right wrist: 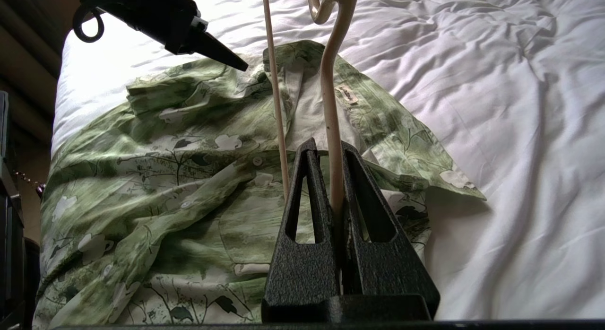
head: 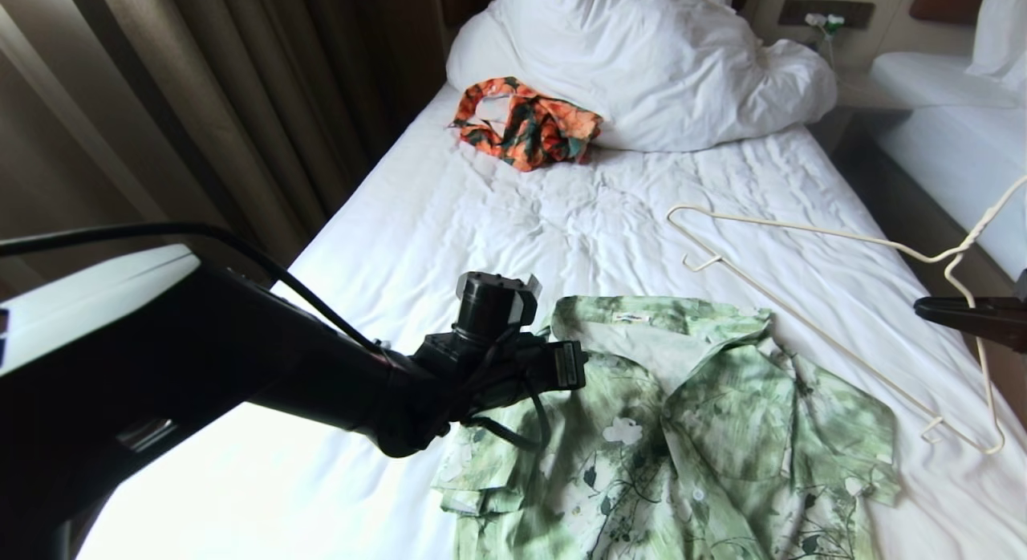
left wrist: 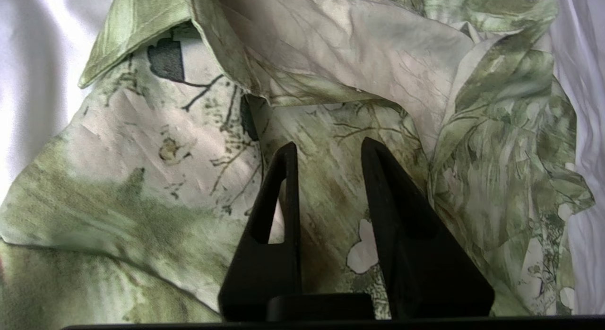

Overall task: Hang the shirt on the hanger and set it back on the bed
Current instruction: Lift the shirt and hanger

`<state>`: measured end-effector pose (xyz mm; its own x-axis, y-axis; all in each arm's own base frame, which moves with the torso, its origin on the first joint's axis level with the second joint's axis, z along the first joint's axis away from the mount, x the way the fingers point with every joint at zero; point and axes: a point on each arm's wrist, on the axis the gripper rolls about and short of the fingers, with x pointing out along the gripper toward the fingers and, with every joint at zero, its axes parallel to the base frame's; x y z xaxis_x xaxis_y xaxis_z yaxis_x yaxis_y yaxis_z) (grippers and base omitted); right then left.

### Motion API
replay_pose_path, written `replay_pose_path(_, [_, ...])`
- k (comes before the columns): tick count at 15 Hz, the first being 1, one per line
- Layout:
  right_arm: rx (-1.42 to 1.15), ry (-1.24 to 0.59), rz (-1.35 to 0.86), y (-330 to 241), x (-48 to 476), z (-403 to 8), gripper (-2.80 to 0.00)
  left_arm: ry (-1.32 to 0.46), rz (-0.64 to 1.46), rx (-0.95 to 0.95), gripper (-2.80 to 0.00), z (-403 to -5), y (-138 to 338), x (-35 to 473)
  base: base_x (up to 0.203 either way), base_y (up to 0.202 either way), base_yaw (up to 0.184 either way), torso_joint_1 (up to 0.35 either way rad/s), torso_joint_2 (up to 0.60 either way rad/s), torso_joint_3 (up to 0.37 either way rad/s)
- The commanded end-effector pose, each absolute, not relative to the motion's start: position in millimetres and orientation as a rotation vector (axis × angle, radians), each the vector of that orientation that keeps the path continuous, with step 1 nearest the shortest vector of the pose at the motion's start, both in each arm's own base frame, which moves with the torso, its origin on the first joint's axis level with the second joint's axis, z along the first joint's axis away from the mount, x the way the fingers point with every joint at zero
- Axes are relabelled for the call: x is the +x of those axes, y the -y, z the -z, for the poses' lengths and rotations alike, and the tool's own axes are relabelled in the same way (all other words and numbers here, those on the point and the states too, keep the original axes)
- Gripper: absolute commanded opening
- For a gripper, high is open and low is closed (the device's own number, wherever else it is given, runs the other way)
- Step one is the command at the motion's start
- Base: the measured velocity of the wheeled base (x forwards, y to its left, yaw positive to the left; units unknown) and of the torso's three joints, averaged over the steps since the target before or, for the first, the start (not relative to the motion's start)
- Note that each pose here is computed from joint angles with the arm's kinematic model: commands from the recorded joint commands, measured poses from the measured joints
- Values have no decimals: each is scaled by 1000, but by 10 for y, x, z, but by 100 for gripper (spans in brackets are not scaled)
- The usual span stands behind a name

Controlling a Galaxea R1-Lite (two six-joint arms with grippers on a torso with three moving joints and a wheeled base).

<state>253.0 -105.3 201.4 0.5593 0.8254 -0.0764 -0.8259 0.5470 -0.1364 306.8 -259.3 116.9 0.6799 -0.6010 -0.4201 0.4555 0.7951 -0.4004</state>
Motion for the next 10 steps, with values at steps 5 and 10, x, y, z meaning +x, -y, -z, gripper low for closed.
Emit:
replay_pose_path(5, [-150,-8,-979,1078,2534,-1959,-280,-576,542,-327,0,-1120,2607,3326,0,0,0,0,0,0])
replay_pose_path(10, [-139,-15,-976,1095,2540,-1920,-280,-538,536,-342,0,-1127,2704,3517,0,0,0,0,0,0])
